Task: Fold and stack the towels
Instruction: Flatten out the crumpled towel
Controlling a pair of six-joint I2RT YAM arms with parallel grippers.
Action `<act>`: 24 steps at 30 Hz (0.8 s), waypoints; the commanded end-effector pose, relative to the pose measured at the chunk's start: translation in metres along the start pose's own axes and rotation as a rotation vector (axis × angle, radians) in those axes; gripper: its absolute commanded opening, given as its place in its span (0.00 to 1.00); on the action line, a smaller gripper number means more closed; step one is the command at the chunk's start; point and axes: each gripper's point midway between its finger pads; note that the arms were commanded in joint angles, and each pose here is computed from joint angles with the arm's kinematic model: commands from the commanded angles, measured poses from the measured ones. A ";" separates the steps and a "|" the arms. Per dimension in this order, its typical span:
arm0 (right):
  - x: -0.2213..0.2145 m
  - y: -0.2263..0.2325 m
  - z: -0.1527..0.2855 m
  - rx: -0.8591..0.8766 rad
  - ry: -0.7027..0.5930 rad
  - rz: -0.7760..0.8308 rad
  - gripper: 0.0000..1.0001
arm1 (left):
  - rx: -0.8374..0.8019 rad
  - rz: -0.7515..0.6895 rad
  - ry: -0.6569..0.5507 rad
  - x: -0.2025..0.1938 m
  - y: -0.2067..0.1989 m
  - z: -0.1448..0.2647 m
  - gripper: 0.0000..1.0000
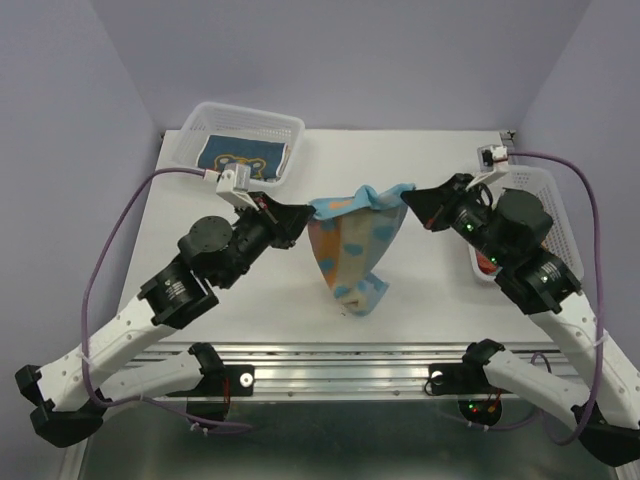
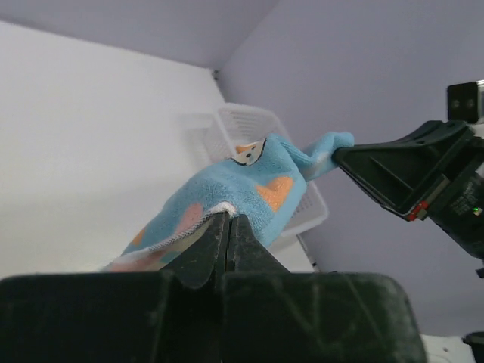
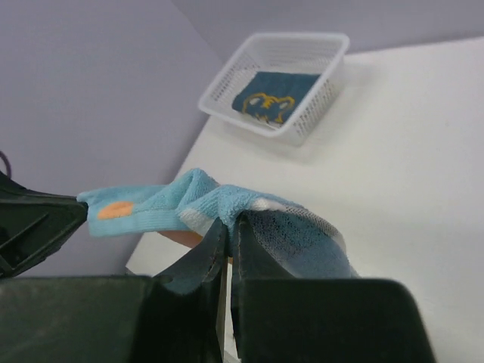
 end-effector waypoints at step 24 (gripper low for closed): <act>0.114 0.098 0.091 0.386 -0.242 0.024 0.01 | -0.517 0.053 -0.097 0.085 -0.139 0.088 0.00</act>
Point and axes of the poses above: each gripper's point midway between its finger pads, its own z axis back along the fingers, its own y axis along the line the jaws close on, x = y × z, and after that the axes turned 11 degrees about z, right-handed
